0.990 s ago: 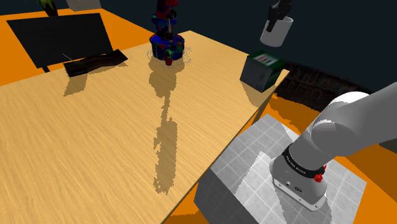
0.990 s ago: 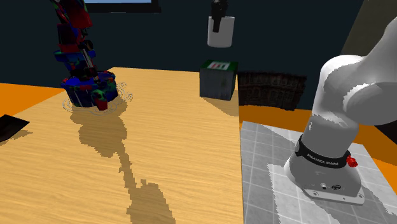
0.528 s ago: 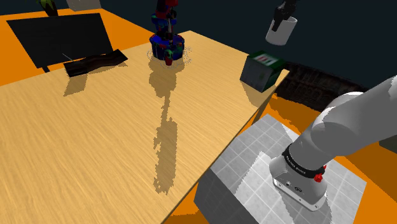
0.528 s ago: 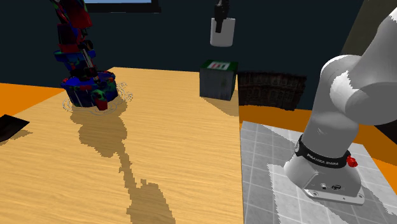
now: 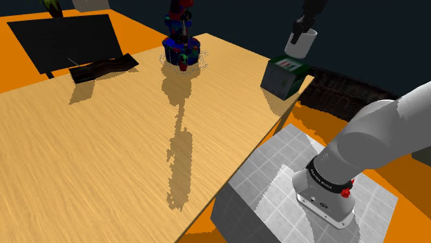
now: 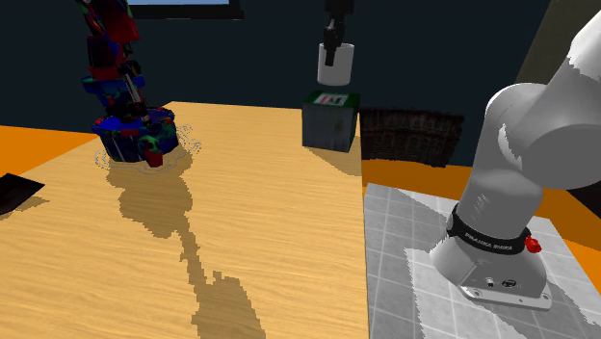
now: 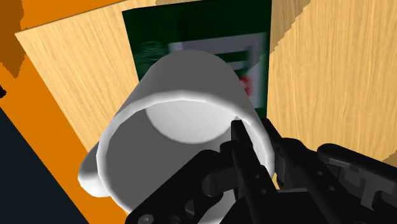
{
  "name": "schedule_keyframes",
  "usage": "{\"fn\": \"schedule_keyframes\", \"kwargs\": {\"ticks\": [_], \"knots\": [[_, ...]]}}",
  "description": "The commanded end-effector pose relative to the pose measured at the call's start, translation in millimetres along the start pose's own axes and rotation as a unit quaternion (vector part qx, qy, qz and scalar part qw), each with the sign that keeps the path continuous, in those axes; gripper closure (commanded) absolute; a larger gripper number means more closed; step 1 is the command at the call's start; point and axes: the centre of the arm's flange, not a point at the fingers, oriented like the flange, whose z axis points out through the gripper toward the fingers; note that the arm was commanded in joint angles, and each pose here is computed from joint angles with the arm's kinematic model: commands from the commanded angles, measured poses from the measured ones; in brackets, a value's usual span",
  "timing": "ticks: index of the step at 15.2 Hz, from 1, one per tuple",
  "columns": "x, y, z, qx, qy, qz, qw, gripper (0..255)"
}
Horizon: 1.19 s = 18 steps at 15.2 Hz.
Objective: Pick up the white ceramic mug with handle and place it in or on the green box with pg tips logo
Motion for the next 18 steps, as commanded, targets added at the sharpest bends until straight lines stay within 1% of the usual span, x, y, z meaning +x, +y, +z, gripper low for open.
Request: {"fn": "schedule_keyframes", "kwargs": {"ticks": [1,7,14,15,18], "knots": [[-0.4,0.3,10.0,0.0,0.0,0.0,1.0,255],[-3.7,-0.3,38.6,0.0,0.0,0.0,1.0,255],[-3.7,-0.3,38.6,0.0,0.0,0.0,1.0,255],[-3.7,-0.3,38.6,0.0,0.0,0.0,1.0,0],[-3.7,-0.2,38.6,0.0,0.0,0.0,1.0,0]]}}
